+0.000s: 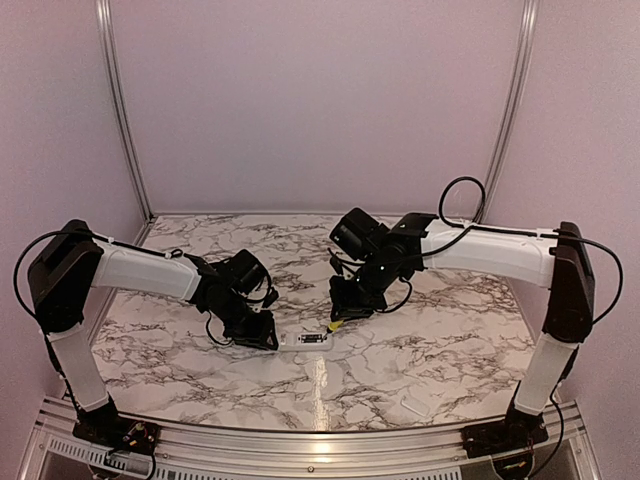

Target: Unload the batteries from the remote control

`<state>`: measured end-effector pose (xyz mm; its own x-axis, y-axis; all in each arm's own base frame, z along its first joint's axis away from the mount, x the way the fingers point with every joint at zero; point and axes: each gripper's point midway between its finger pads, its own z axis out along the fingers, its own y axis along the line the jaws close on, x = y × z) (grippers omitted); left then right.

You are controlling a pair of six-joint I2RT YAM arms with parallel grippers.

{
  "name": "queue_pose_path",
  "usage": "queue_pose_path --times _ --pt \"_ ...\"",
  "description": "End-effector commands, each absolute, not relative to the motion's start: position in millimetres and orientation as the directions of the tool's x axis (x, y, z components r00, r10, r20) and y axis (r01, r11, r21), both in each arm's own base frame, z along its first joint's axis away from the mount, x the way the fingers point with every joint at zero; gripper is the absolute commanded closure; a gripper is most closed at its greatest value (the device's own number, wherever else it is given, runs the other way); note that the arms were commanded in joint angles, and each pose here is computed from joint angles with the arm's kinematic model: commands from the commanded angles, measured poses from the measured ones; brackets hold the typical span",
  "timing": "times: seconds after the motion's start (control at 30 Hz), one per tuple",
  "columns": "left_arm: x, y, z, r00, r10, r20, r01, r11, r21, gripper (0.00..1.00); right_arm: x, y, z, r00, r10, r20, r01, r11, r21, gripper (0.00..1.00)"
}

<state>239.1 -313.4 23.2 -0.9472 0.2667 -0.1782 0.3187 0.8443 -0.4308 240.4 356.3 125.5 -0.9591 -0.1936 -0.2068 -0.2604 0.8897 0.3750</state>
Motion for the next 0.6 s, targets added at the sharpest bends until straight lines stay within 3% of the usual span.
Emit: queue_pose_path --times 0.0,0.57 --pt "240.9 -314.4 16.6 -0.944 0.285 -0.166 0.329 0.848 -0.415 0.69 231.1 393.7 159.9 -0.936 -0.230 -0.265 -0.342 0.769 0.539 1.00" --pt "240.5 -312.7 14.1 -0.946 0.285 -0.157 0.325 0.853 -0.407 0.70 233.7 397.9 174.8 -0.932 -0.217 -0.290 -0.349 0.752 0.559 1.00"
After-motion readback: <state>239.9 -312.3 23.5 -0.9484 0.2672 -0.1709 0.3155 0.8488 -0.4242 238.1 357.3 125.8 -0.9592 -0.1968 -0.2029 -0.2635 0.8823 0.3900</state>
